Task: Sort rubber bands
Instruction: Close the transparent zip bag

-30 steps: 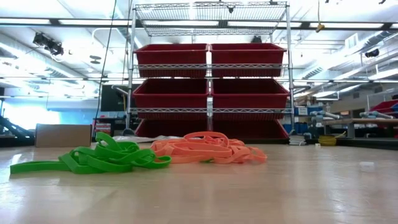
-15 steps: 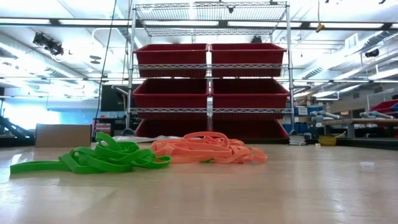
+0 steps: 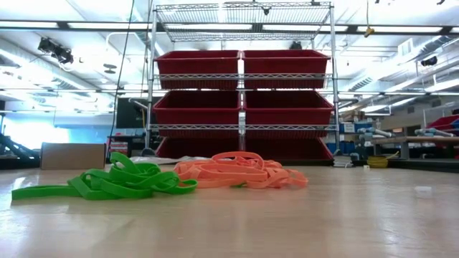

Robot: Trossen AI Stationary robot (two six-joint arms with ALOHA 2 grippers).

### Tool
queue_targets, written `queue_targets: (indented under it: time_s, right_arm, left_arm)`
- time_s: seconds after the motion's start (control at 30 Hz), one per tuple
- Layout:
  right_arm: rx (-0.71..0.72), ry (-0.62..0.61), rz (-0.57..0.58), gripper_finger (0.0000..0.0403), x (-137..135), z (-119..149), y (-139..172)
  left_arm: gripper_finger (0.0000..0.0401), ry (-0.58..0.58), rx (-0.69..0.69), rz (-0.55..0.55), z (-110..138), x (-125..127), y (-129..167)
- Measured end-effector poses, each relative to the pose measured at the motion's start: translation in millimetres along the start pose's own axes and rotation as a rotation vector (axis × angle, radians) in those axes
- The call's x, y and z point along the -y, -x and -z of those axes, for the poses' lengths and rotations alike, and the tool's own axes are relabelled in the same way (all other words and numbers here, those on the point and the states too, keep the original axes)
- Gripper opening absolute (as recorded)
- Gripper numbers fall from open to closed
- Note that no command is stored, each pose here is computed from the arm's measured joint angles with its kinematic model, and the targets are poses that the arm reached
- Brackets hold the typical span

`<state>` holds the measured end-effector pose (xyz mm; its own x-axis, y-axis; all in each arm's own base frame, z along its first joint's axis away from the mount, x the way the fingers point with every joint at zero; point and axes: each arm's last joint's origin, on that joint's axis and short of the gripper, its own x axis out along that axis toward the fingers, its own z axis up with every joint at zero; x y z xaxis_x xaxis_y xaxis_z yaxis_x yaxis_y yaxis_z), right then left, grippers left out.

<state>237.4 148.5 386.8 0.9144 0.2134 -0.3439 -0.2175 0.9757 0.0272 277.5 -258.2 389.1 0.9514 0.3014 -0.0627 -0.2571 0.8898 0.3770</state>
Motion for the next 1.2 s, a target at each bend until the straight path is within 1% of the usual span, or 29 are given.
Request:
queue_targets:
  time_s: [0.17,0.33,0.47,0.6,0.67,0.9,1.2]
  right_arm:
    - [-0.022,0.004,-0.002,0.0146,2,3,-7]
    - [-0.020,0.005,0.003,0.0117,3,3,-10]
    - [-0.018,0.021,0.007,0.0079,3,2,-10]
    - [-0.040,0.032,0.015,0.0024,4,5,-10]
    - [-0.062,0.043,0.025,0.0007,4,7,-10]
    - [-0.106,0.029,0.041,0.0002,4,12,-9]
    - [-0.107,0.026,0.065,0.0001,5,12,-8]
  left_arm:
    - [0.0000,0.005,0.008,0.020,0,-2,-4]
    - [0.0000,0.004,0.009,0.030,0,-2,-6]
    - [0.0000,-0.002,0.006,0.031,1,-2,-6]
    - [0.0000,-0.017,-0.005,0.025,2,-2,-6]
    - [0.0000,-0.029,-0.019,0.025,4,-1,-4]
    - [0.0000,0.003,-0.100,0.035,18,2,-1]
    - [0.0000,0.009,-0.127,0.017,24,5,7]
